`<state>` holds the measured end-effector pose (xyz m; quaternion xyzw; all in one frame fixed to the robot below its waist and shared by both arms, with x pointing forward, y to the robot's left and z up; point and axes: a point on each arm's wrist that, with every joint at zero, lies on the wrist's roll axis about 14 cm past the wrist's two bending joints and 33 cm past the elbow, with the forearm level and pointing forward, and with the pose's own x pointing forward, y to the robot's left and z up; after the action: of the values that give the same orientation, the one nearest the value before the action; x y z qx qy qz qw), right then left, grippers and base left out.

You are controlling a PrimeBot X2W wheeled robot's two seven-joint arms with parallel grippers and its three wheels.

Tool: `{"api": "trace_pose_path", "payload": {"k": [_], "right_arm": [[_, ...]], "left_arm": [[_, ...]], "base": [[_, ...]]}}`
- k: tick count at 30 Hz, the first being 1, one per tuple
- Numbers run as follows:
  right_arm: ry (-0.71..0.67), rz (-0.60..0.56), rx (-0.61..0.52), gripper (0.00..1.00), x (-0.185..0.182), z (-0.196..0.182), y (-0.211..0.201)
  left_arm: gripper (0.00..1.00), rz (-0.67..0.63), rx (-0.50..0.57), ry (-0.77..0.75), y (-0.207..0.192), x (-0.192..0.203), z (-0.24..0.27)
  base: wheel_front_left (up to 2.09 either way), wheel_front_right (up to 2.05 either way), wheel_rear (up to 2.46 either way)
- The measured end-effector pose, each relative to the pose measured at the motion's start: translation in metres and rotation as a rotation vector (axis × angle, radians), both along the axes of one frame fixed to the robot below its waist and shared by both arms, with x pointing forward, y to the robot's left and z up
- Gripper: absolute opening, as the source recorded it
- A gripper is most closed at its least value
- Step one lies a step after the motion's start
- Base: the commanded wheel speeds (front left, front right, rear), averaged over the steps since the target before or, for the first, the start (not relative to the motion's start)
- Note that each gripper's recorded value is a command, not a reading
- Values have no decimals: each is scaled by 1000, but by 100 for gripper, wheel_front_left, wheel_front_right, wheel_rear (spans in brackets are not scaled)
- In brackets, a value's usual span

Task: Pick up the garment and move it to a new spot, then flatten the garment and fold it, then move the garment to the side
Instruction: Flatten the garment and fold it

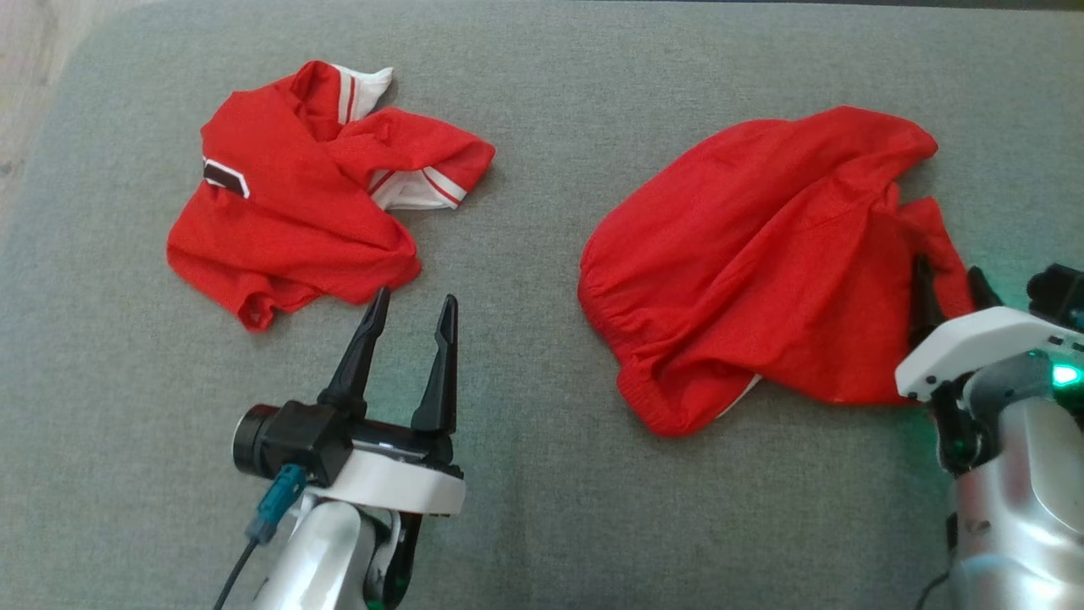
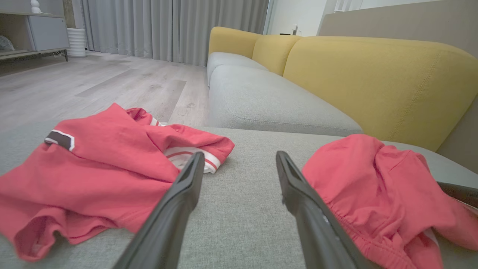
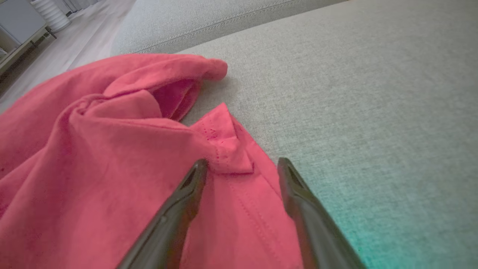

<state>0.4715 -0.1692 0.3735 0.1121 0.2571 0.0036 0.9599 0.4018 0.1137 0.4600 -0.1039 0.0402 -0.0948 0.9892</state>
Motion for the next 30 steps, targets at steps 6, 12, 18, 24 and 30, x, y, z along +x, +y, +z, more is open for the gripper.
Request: {"api": "trace_pose_path", "payload": {"k": [6,12,18,24,30], "right_arm": [[-8,23,26,0,6,3,11],[-85,13,21,0,11,19,3],[-209,39,18,0,18,56,10],[-312,35,54,0,27,95,12],[-298,54,53,0,46,111,19]], "left_arm": [[100,-11,-1,-1,-4,2,0],[100,-17,0,-19,-6,4,6],[100,-24,-2,-50,-8,1,18],[100,-26,-1,-73,-9,-2,26],[100,3,0,-59,0,-9,23]], "base": [[0,0,0],[0,0,0],[0,0,0],[0,0,0],[0,0,0]]}}
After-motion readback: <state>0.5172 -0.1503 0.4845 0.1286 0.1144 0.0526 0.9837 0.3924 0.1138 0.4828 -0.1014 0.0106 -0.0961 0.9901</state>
